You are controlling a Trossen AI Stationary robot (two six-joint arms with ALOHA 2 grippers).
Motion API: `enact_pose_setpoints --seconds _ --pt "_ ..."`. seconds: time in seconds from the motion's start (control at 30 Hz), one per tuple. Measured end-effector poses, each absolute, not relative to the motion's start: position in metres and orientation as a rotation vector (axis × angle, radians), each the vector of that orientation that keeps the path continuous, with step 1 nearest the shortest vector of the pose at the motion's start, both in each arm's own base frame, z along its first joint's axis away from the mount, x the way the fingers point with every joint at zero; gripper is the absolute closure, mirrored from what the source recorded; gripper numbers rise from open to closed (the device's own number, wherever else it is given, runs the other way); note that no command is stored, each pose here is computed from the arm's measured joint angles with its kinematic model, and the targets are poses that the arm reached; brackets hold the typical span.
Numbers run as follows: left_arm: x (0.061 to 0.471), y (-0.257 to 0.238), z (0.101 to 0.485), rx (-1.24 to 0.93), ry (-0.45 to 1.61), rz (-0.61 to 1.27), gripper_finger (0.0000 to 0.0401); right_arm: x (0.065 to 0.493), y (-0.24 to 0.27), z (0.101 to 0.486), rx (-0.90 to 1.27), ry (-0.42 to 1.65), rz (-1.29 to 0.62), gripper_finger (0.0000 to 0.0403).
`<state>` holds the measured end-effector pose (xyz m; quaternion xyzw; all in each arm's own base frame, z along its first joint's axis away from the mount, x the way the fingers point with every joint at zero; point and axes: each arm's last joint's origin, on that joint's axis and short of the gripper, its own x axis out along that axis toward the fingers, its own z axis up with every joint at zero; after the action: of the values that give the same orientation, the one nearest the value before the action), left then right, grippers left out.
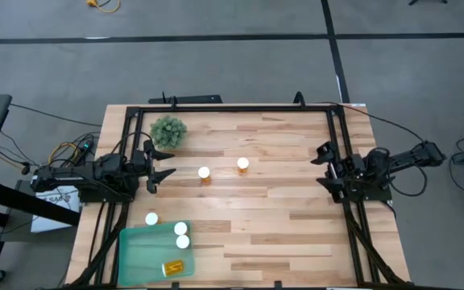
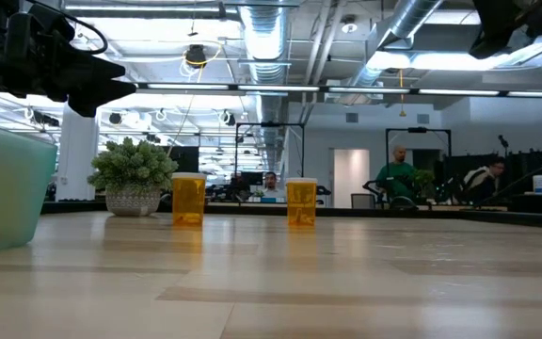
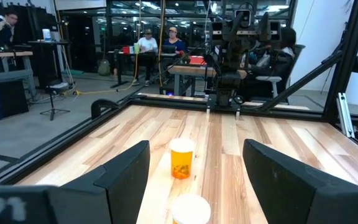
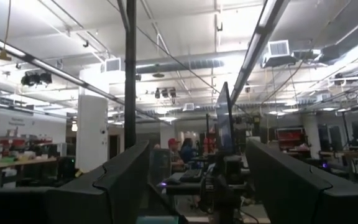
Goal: Pick and place pill bottles into a basket
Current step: Put the middle yellow pill bottle into the green bin
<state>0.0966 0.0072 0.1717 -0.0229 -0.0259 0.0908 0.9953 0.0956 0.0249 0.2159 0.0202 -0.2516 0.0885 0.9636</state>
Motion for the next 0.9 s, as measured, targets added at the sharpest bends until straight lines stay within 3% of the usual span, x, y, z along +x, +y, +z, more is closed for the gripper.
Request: enact_pose_setpoints --seconds 0.37,0.7,0.9 --pt "0.097 0.007 0.172 -0.051 -0.052 0.181 0.0153 0.098 0.025 0.211 0.065 -0.446 0.150 0.0143" --pt "0.097 0.007 0.172 -0.053 -0.052 0.181 0.0153 0.104 0.019 0.197 0.068 -0.288 -0.072 0.0143" --pt "0.097 0.007 0.172 -0.051 -0.052 0.182 0.0153 0.105 0.019 0.199 0.055 -0.249 -0.093 0.0143"
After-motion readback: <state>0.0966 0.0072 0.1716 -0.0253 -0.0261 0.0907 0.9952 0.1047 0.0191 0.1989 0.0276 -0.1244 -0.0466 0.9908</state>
